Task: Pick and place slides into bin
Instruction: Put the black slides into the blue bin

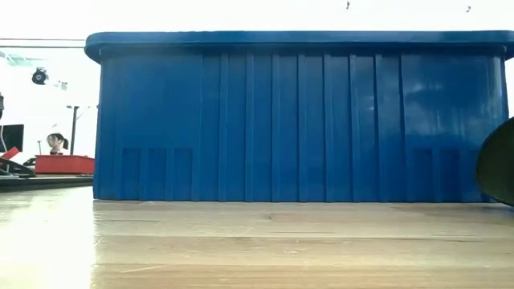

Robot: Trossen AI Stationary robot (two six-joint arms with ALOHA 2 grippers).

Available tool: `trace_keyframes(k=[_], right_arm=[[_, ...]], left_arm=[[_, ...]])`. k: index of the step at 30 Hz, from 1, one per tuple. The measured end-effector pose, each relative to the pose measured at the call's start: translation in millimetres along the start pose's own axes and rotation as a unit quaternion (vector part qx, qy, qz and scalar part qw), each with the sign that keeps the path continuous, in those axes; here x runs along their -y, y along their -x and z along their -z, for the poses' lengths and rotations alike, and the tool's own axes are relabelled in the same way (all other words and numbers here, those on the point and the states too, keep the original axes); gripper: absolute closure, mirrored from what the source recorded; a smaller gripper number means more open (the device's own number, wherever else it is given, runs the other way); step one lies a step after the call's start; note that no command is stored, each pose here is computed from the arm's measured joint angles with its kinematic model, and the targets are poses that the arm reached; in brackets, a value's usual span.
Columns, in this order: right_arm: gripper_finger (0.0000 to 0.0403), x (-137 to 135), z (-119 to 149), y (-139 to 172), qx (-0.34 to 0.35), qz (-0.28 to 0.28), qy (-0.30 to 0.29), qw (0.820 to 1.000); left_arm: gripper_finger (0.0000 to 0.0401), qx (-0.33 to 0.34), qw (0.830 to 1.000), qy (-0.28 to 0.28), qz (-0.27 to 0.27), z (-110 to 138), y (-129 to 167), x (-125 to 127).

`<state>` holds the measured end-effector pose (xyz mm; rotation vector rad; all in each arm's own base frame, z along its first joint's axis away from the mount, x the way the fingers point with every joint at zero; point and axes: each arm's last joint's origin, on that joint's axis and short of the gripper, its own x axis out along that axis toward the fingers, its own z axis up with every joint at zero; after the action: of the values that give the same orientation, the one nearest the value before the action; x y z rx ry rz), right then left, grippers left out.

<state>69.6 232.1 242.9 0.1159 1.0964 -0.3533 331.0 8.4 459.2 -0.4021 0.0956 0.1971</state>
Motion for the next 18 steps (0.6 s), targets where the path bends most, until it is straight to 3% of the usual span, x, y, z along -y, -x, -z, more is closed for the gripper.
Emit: trace_keyframes(k=[18], right_arm=[[0.0147, -3, 26, -52, 0.01, 0.002, -0.005, 1.0]], left_arm=[[0.015, 0.001, 1.0, 0.001, 0.0, 1, -1, 0]])
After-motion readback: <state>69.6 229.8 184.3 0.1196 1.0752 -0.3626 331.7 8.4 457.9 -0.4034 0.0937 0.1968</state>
